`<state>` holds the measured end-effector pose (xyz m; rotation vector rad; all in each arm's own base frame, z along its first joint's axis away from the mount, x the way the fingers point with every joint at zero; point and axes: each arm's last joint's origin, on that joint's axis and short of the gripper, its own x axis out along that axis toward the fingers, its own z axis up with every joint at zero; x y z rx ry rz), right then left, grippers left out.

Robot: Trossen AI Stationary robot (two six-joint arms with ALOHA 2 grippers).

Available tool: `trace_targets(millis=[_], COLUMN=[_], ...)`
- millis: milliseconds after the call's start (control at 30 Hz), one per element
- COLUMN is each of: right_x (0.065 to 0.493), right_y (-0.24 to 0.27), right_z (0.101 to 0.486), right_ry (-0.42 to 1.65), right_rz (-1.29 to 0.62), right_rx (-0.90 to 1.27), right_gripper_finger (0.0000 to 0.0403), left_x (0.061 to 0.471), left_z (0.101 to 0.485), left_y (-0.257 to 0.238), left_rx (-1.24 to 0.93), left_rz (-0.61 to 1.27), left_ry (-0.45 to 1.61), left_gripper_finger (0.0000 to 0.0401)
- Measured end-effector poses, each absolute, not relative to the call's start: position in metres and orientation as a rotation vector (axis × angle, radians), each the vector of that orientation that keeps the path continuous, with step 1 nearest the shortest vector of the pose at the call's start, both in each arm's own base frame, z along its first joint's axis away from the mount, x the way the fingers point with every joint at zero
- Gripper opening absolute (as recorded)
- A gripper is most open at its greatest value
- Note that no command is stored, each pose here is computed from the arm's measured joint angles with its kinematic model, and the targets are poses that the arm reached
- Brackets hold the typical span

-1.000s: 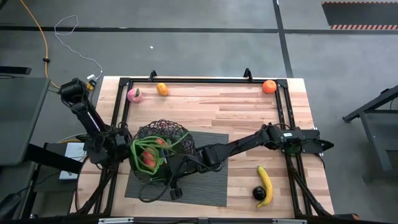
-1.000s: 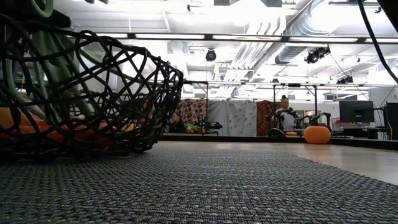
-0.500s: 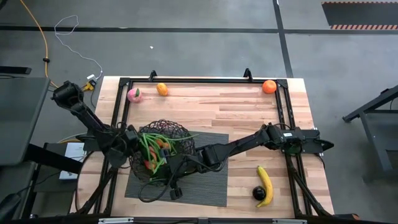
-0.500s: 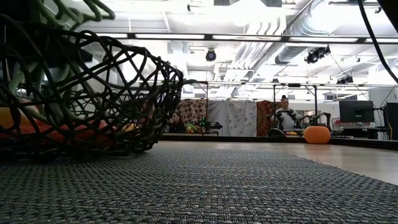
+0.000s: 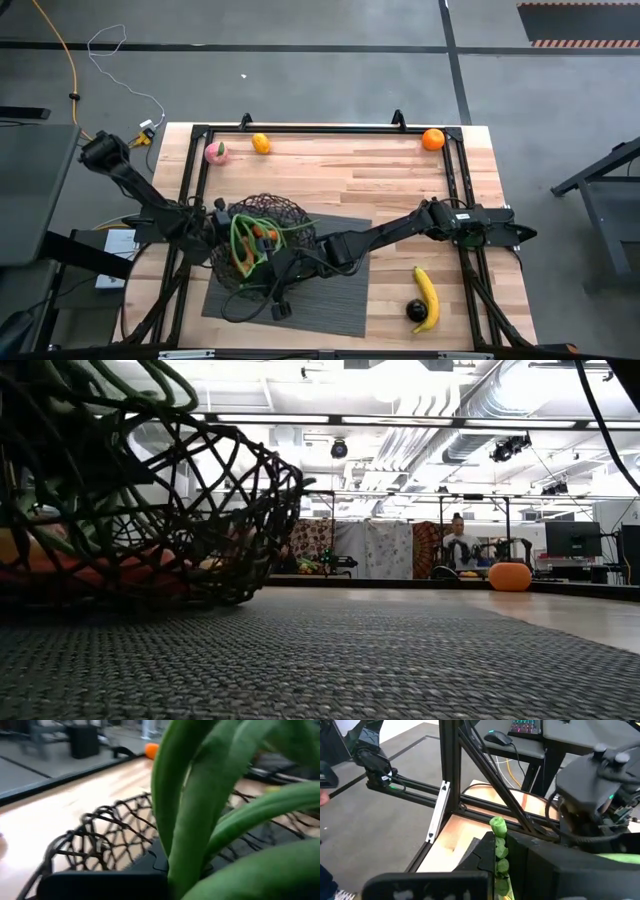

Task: Build produce basket
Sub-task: Put the green string beans into the black wire basket

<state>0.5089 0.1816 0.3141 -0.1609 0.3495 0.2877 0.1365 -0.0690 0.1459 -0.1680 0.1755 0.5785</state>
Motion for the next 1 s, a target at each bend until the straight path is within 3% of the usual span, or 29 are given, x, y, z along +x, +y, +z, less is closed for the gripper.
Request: trace_targets(millis=[133, 300, 533, 1000], right_x=[0.509, 0.509, 0.509, 0.509], right_y=[0.182, 0.182, 0.182, 0.182], right_z=[0.314, 0.314, 0.314, 0.314], right_ry=[0.349, 0.349, 0.349, 0.352], right_rz=[0.287, 0.286, 0.285, 0.283], right_rx=[-0.161, -0.161, -0.161, -0.143], right_gripper_finger=[0.0003, 0.0003, 0.0003, 0.0003], left_x=[0.134, 0.129, 0.130, 0.133], left_z=[0.154, 0.155, 0.142, 0.141], left_y=[-0.068, -0.059, -0.049, -0.045], left_rx=[-0.125, -0.076, -0.133, -0.082], left_rz=[0.498, 0.590, 0.562, 0.511], left_ry=[0.199, 0.196, 0.340, 0.406], left_gripper_finger=[0.0003, 0.0003, 0.0011, 0.0124])
